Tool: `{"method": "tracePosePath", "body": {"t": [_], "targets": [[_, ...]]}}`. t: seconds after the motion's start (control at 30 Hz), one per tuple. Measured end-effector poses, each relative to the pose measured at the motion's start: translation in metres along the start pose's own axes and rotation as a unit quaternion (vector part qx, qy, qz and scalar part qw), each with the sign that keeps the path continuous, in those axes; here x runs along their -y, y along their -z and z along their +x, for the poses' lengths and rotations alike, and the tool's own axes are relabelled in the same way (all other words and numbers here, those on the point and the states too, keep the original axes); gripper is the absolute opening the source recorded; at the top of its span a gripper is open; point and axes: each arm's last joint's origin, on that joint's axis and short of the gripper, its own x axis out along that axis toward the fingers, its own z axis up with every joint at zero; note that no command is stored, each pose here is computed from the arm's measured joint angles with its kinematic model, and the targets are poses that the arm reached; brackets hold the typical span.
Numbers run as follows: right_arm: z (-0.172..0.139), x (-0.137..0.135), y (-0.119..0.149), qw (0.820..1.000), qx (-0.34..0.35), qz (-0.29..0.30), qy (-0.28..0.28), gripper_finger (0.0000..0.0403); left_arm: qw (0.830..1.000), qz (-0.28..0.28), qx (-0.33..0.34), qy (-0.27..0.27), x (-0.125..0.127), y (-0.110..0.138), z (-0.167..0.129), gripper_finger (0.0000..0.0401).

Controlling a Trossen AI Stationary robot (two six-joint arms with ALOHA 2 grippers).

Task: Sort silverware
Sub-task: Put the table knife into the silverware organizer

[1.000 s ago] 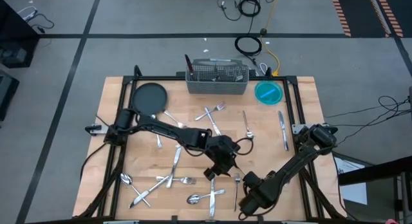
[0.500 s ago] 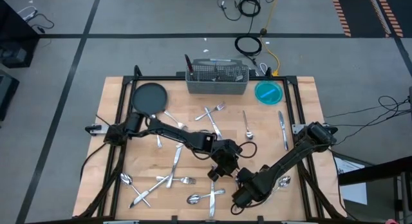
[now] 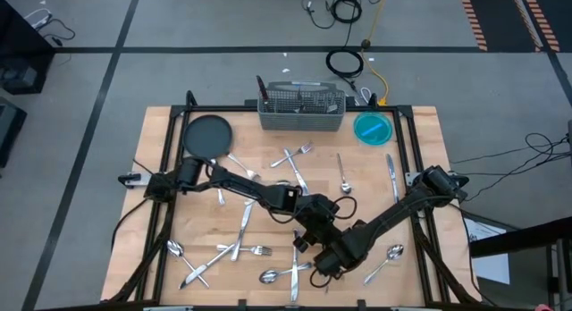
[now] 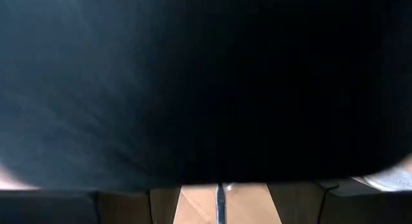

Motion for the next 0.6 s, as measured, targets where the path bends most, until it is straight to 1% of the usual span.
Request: {"method": "tracePosePath", "body": {"t": [0.3,0.43,0.5,0.6], "targets": [[-0.003,0.002,-0.005,1.0,-0.002,-0.007,-0.004,0.0,1.0,-0.018,-0.008,0.004,-0.003,0.016,0.011,0.0212],[-0.005,0.004,-0.005,1.0,-0.004,-0.008,-0.007,0.0,1.0,-0.018,-0.001,0.003,-0.004,0.016,0.013,0.0209],[-0.006,0.004,-0.005,1.0,-0.004,-0.009,-0.005,0.0,1.0,-0.024,0.007,-0.001,-0.004,0.015,0.013,0.0196],[-0.006,0.004,-0.006,1.0,0.0,-0.012,-0.009,0.0,0.999,-0.034,0.013,0.0,-0.005,0.014,0.013,0.0158]]}}
